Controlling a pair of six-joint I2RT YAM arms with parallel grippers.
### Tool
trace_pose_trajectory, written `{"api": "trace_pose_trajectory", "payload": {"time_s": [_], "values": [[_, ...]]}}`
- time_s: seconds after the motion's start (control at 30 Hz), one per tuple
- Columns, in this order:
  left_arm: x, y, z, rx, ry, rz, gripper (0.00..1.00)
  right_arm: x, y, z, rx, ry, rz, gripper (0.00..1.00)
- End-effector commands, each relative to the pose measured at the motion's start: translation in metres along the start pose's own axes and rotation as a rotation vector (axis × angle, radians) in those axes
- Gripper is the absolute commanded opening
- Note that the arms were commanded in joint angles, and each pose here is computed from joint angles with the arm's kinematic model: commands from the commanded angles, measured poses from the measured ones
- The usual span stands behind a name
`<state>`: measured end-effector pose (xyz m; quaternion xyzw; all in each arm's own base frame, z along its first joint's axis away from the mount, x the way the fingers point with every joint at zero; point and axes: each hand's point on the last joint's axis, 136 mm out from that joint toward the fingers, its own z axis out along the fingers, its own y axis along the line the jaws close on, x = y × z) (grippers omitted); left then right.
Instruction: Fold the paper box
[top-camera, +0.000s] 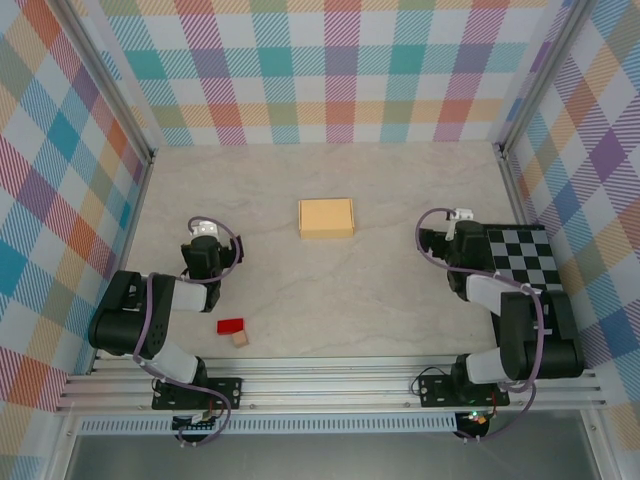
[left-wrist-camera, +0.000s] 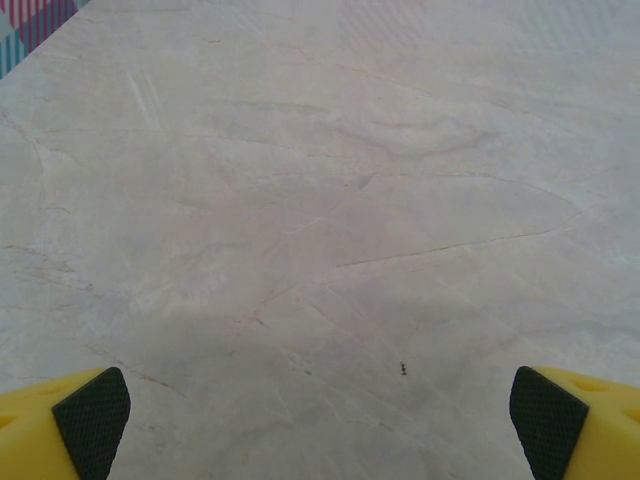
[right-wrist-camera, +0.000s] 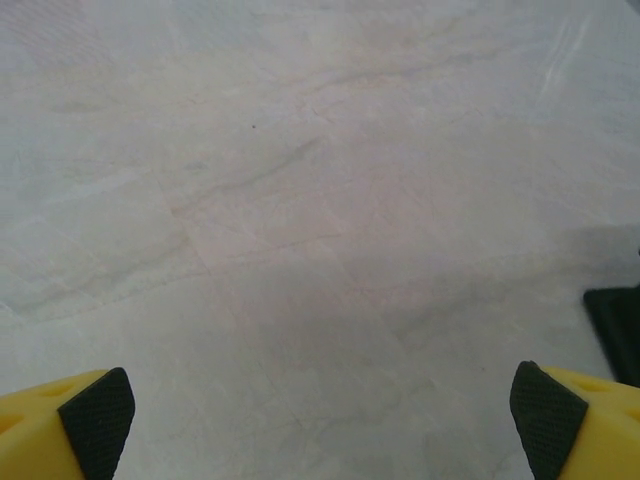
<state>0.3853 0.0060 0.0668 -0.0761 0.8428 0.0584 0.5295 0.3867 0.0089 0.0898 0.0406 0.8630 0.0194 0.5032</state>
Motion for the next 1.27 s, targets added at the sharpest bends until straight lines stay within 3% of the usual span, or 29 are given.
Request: {"api": "trace_pose_trajectory", "payload": {"time_s": [0.0,0.13,0.27,1.23], "values": [[-0.017,-0.003,0.001,0.027,-0.054,-0.028,1.00,-0.007,0.009,0.007,-0.075,-0.114,-0.043,1.00],[-0.016,-0.004,0.001,0.027,-0.053,-0.026,1.00,0.000,0.033,-0.014,-0.181,-0.224,-0.140,1.00],[-0.017,-0.004,0.001,0.028,-0.054,-0.024,1.00,-0.003,0.019,0.007,-0.226,-0.096,-0.032,1.00],[-0.016,-0.012,0.002,0.080,-0.039,-0.009,1.00,-0.004,0.019,0.008,-0.198,-0.102,-0.045,1.00]]}}
